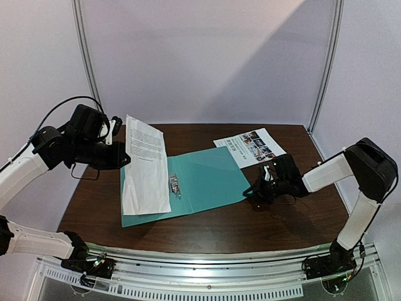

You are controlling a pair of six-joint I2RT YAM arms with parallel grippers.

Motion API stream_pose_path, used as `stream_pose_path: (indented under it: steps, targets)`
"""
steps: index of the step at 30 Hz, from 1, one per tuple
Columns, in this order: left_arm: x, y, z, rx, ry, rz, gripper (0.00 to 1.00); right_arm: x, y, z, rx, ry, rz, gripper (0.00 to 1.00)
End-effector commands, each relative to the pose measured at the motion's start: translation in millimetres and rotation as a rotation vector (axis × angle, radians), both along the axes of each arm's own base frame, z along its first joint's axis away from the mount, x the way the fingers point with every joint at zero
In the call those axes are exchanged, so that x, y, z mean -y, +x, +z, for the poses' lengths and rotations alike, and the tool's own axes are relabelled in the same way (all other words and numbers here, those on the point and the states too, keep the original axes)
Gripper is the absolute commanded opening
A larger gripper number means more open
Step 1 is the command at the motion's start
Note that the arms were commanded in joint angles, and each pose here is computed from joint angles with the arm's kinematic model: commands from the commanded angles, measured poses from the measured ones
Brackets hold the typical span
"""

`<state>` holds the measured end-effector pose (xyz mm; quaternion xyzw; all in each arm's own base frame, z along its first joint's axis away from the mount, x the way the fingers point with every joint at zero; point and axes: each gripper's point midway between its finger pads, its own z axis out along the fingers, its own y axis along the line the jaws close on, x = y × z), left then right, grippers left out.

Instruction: Put the files into the folder

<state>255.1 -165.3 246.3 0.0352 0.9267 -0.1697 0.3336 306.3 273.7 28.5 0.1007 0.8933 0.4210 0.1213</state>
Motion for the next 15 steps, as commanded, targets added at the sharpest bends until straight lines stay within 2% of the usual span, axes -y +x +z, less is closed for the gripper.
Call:
stream_pose_path:
  steps: [1, 9, 15]
  targets:
    - [3.4, -1.3, -1.3, -0.007, -0.066, 0.008, 0.0, 39.6, -37.3, -28.5, -0.088, -0.177, -0.039, 0.0]
    - [-5.6, -16.3, -60.7, -0.123, -0.057, 0.053, 0.0, 52.0, -54.1, -28.8, -0.098, -0.194, -0.051, 0.0]
    - [-16.9, -17.0, -81.0, -0.145, -0.029, 0.093, 0.0, 51.6, -55.7, -28.9, -0.099, -0.187, -0.047, 0.0]
